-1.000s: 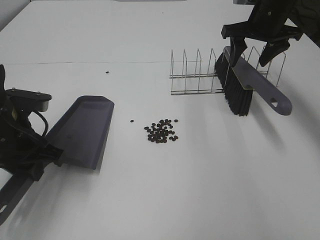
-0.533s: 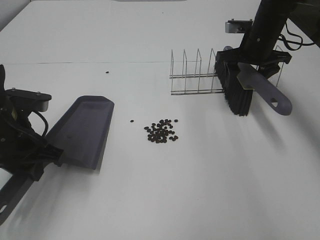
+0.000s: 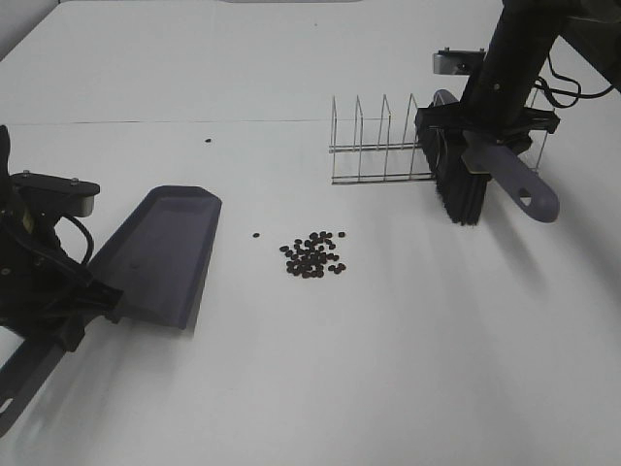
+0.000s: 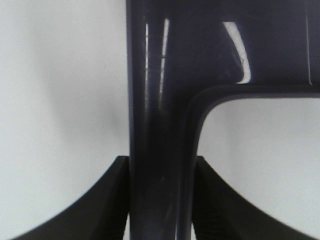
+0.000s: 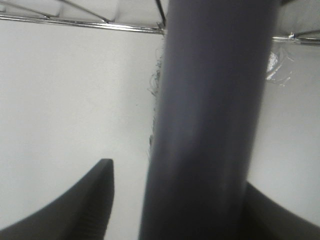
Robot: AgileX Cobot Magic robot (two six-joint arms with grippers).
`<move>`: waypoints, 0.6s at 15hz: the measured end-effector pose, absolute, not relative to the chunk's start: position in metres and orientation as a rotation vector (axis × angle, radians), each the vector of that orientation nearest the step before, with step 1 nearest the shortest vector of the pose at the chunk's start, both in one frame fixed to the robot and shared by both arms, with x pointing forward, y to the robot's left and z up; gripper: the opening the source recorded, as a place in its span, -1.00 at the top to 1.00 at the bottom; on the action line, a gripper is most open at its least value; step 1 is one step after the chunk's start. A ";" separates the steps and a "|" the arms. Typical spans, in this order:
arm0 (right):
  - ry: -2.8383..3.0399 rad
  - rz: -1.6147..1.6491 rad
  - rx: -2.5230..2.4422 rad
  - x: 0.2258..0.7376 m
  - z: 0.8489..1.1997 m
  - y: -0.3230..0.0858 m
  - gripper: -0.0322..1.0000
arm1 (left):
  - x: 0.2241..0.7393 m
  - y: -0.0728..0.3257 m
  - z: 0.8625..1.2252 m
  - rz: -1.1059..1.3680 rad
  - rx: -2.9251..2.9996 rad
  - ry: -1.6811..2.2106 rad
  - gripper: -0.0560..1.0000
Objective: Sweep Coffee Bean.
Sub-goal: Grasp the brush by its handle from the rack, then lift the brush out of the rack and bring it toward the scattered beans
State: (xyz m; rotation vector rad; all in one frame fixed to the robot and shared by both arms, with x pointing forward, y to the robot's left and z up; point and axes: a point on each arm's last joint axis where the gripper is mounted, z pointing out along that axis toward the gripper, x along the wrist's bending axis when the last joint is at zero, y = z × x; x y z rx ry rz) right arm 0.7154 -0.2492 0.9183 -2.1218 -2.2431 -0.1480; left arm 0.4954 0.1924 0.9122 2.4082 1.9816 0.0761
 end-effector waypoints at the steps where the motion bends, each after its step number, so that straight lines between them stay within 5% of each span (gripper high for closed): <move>1: -2.241 -0.142 -2.130 0.715 0.918 -0.250 0.27 | 0.495 0.192 0.912 0.076 2.408 1.982 0.31; 9: -2.255 -0.122 -2.157 0.707 0.933 -0.255 0.37 | 0.497 0.193 0.912 0.097 2.415 1.965 0.31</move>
